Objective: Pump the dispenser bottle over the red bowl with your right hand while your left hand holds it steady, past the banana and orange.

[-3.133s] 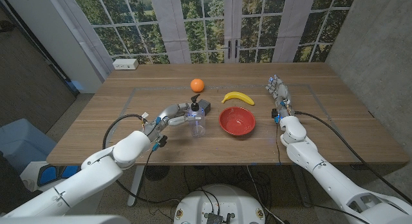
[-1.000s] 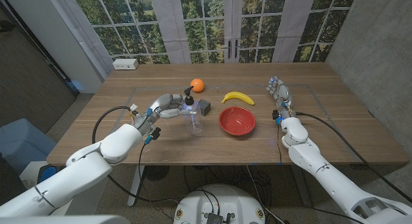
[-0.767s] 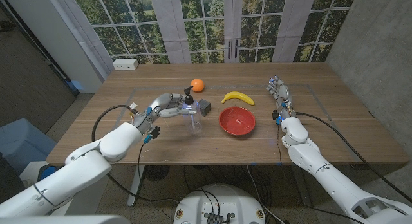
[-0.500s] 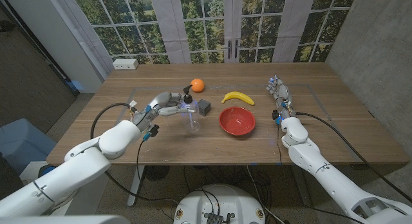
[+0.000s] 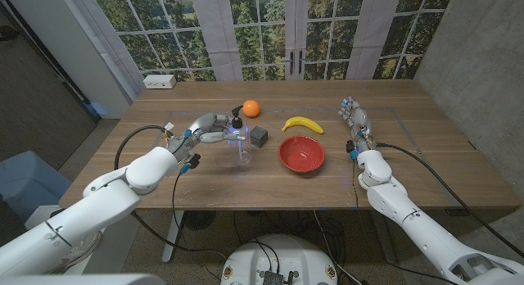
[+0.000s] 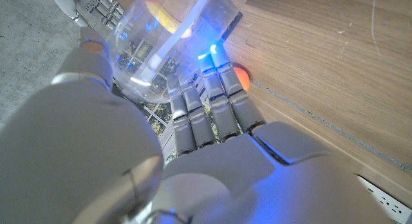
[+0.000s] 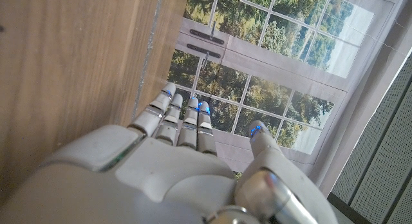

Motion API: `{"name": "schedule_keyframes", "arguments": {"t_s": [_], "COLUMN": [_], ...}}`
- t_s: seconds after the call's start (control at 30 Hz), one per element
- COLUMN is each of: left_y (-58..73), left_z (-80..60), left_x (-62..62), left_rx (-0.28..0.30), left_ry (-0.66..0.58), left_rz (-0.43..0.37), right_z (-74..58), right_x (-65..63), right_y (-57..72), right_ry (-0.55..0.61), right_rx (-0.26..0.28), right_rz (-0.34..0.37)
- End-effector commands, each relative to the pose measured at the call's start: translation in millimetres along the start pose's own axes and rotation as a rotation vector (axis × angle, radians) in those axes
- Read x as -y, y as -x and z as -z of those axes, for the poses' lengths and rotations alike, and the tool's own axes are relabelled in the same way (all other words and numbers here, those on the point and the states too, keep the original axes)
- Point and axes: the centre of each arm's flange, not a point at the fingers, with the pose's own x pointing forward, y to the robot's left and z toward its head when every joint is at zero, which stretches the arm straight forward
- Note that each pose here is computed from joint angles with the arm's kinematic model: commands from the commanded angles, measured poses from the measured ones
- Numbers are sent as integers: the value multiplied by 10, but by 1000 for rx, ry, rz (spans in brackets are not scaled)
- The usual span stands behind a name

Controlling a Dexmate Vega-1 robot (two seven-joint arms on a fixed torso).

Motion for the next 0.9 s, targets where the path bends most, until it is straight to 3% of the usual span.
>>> {"name": "schedule_keyframes", "arguments": {"t_s": [0.03, 0.9], "left_y": [-48, -275], "left_z": [-41, -275], "left_x": [-12, 62], "left_rx": [6, 55], "left_ry": [-16, -69], "left_rz": [15, 115], "right_z": [-31, -64], "right_x": [-4, 52], "right_y": [22, 163], "right_ry": [17, 29], "right_rx": [5, 23], "right_rz": [-10, -6]}}
